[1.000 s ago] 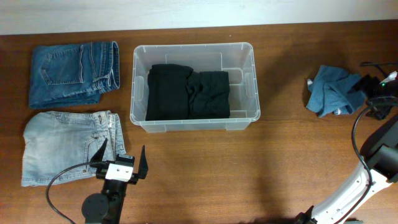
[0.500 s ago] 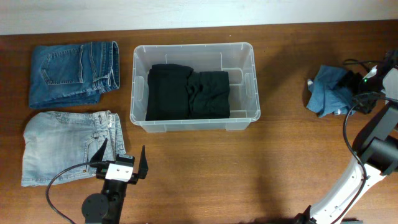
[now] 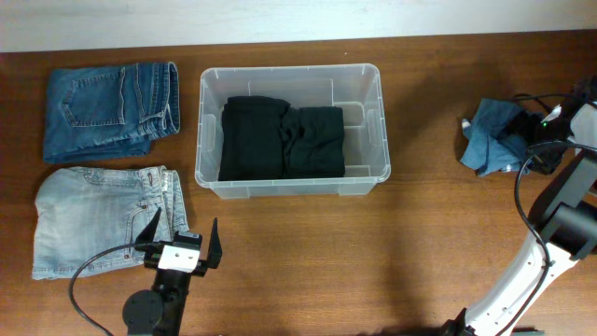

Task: Pack container
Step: 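Grasp the light-blue cloth with the right gripper, then lift the light-blue cloth and carry it over the bin's right side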

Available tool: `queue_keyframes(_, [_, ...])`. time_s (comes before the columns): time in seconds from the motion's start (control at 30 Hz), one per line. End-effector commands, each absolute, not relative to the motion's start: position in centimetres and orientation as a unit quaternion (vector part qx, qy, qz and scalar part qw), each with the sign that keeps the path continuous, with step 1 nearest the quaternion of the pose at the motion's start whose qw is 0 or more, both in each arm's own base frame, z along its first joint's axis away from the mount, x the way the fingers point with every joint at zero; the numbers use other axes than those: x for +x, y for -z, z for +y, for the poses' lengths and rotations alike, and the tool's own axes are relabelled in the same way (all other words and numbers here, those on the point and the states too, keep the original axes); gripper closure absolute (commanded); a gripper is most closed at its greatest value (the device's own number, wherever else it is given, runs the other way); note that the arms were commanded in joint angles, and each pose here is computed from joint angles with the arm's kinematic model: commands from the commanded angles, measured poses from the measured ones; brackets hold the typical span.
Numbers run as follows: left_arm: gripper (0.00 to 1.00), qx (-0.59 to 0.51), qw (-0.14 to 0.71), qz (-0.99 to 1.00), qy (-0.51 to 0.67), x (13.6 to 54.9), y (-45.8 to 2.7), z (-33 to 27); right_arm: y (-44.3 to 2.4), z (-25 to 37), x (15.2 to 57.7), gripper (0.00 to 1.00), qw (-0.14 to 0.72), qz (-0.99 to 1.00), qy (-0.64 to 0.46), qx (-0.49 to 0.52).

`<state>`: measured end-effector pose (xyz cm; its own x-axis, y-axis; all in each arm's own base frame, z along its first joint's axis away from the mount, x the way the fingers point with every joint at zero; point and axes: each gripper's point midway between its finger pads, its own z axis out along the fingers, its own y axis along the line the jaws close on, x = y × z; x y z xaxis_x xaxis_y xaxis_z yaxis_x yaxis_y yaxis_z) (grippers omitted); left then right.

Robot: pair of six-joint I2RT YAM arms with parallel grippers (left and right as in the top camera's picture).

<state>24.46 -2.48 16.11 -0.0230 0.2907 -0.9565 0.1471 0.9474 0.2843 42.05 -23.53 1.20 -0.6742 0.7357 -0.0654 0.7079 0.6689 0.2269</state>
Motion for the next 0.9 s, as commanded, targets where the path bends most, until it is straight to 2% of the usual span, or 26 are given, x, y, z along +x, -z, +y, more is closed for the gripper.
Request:
queue_keyframes(0.0, [0.01,0.153,0.681,0.713,-0.059,24.5,-16.0,-2.3,2.6,-22.2,42.0,0.08,0.047,0.91,-0.127,0.393])
queue_keyframes(0.13, [0.01,0.153,0.681,0.714,-0.059,24.5,-16.0,-2.3,3.3,-21.7,42.4,0.15,0.047,0.907,-0.147,0.392])
queue_keyframes(0.2, [0.01,0.153,0.681,0.713,-0.059,24.5,-16.0,-2.3,3.3,-21.7,42.4,0.22,0.049,0.907,-0.147,0.391])
queue_keyframes(0.3, [0.01,0.153,0.681,0.714,-0.059,24.5,-16.0,-2.3,3.3,-21.8,42.5,0.37,0.049,0.907,-0.147,0.391])
queue_keyframes(0.43, [0.01,0.153,0.681,0.713,-0.059,24.5,-16.0,-2.3,3.3,-21.6,42.7,0.43,0.053,0.914,-0.148,0.375])
queue_keyframes(0.5, [0.01,0.153,0.681,0.713,-0.059,24.5,-16.0,-2.3,3.3,-21.5,42.7,0.51,0.054,0.914,-0.148,0.374])
queue_keyframes(0.53, [0.01,0.153,0.681,0.713,-0.059,24.5,-16.0,-2.3,3.2,-21.3,42.8,0.64,0.054,0.914,-0.15,0.373])
queue_keyframes(0.67, [0.01,0.153,0.681,0.713,-0.059,24.5,-16.0,-2.3,2.8,-20.6,43.5,0.76,0.064,0.909,-0.18,0.369])
queue_keyframes(0.73, [0.01,0.153,0.681,0.713,-0.059,24.5,-16.0,-2.3,2.4,-19.9,44.1,0.89,0.074,0.908,-0.207,0.358])
queue_keyframes(0.8, [0.01,0.153,0.681,0.713,-0.059,24.5,-16.0,-2.3,2.1,-19.5,44.4,0.96,0.078,0.904,-0.225,0.355])
queue_keyframes(0.87, [0.01,0.153,0.681,0.714,-0.059,24.5,-16.0,-2.3,1.1,-18.8,45.0,0.96,0.089,0.895,-0.259,0.351])
